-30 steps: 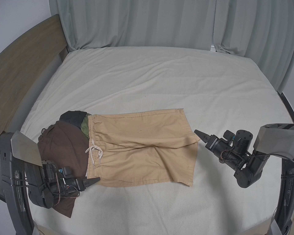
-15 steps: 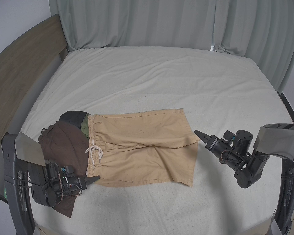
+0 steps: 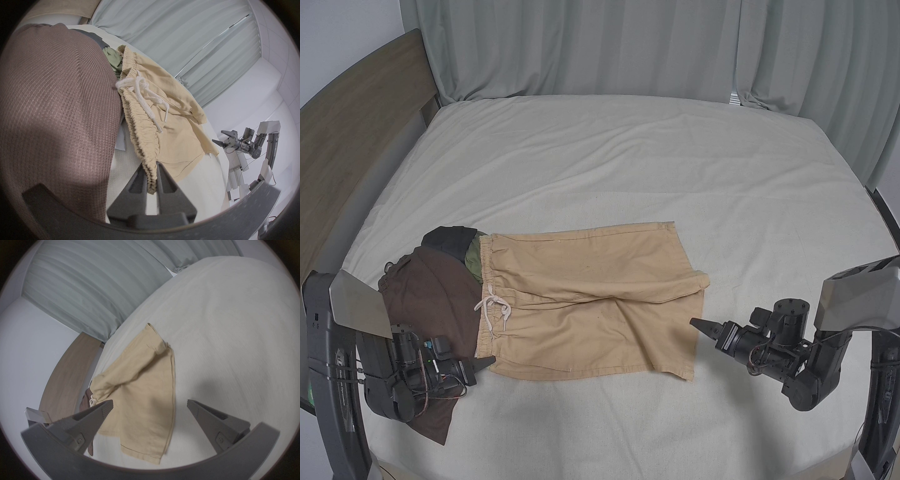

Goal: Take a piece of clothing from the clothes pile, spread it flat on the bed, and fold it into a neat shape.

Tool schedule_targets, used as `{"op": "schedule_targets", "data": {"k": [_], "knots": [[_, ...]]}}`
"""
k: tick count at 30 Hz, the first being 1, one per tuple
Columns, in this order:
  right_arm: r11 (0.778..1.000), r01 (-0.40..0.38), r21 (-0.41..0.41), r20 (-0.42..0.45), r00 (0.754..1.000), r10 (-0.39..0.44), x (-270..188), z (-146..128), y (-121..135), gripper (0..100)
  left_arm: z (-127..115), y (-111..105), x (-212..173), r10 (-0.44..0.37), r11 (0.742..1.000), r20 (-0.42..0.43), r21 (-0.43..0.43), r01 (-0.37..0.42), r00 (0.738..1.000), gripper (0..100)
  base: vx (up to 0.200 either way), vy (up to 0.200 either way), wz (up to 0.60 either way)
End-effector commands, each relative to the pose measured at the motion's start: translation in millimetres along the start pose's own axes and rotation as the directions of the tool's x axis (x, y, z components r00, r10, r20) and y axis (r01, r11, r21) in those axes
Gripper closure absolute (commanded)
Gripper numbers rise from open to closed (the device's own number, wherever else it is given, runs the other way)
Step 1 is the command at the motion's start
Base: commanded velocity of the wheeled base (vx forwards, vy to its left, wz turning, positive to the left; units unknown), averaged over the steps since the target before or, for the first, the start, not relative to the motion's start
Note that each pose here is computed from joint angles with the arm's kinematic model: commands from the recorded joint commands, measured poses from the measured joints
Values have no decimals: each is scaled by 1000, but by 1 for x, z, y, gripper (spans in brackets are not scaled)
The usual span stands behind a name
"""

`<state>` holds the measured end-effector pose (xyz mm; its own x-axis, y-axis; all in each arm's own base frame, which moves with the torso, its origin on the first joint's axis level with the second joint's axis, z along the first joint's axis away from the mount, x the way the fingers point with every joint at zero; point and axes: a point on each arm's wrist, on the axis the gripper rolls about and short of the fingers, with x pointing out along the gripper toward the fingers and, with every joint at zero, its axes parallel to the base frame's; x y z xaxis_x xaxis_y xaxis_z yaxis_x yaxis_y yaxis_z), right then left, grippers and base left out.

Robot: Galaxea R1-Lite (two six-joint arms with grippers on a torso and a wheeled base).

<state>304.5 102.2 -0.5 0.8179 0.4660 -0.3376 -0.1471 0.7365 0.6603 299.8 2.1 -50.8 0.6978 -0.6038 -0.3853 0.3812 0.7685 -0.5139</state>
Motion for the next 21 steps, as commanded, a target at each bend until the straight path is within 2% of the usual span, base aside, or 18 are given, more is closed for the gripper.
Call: {"op": "schedule_targets", "data": {"k": [1,8,21], "knots": [[999,43,12,-60,997,-42,-2,-17,-10,0,3,-1,-1,-4,1000,9,7,4,1000,100,0,0,0],[997,77,27,-121,990,-73,-2,-36,-22,0,4,-2,-1,-5,1000,13,10,5,1000,100,0,0,0],[977,52,205,-192,981,-12,6,-61,-1,0,4,-1,-1,-5,1000,13,8,5,1000,100,0,0,0]]}}
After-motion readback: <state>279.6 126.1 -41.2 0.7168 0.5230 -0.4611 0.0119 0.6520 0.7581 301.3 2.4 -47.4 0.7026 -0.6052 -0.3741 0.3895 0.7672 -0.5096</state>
